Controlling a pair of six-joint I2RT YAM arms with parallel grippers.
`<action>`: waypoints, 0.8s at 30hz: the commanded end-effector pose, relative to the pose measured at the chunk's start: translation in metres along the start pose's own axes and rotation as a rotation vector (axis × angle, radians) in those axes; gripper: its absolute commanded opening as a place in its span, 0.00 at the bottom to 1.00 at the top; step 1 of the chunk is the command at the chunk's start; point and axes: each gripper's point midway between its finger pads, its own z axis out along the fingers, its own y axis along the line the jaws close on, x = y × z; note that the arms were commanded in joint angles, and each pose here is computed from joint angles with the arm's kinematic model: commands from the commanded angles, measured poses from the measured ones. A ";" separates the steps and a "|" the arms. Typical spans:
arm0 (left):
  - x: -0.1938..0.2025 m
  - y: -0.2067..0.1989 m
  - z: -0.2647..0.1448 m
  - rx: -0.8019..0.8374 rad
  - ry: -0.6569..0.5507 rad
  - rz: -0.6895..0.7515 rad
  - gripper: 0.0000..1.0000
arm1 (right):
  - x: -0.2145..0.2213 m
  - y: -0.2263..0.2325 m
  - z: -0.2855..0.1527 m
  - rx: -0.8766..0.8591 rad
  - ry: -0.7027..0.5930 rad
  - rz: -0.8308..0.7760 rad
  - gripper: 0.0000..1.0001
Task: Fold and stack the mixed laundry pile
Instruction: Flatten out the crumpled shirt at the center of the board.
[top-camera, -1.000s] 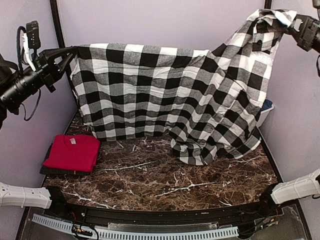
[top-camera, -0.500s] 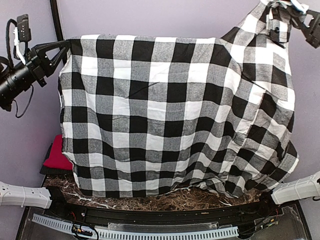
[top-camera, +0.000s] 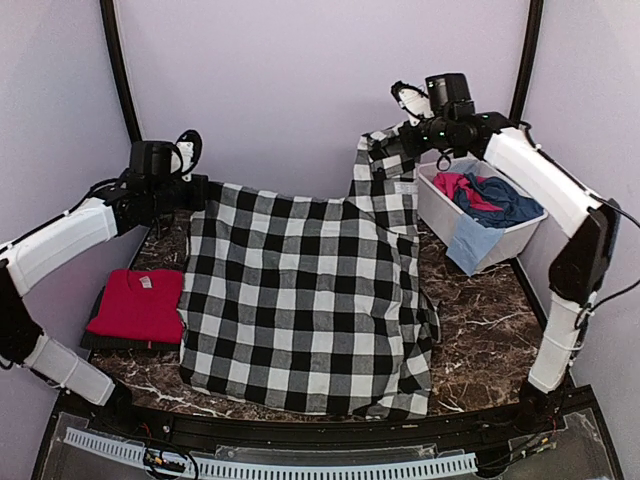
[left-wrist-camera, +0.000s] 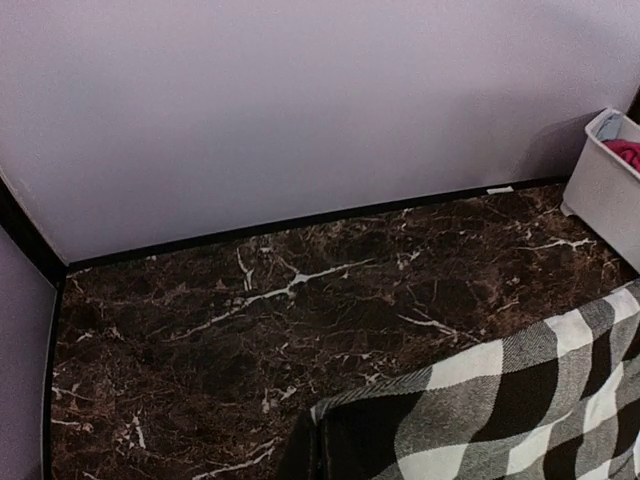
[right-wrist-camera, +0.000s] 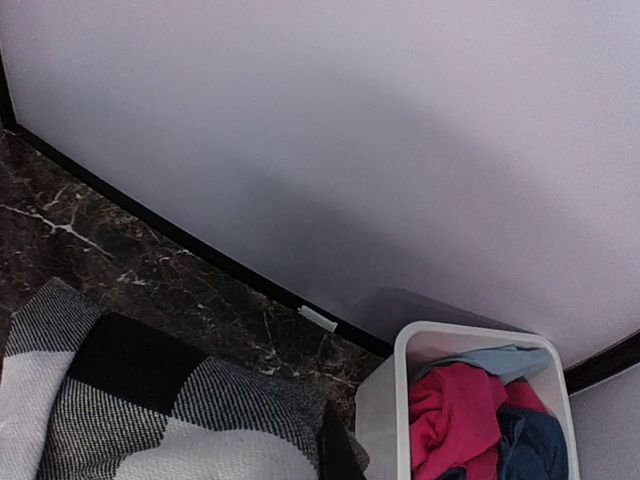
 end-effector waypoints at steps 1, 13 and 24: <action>0.004 0.013 0.060 -0.028 -0.004 -0.071 0.00 | -0.027 -0.015 0.079 0.091 -0.063 -0.010 0.00; 0.019 0.074 0.144 -0.284 0.195 -0.080 0.61 | -0.010 -0.017 0.110 0.143 -0.035 0.042 0.99; 0.023 0.097 0.072 -0.418 0.187 -0.087 0.99 | 0.048 0.045 0.025 -0.201 0.135 0.236 0.98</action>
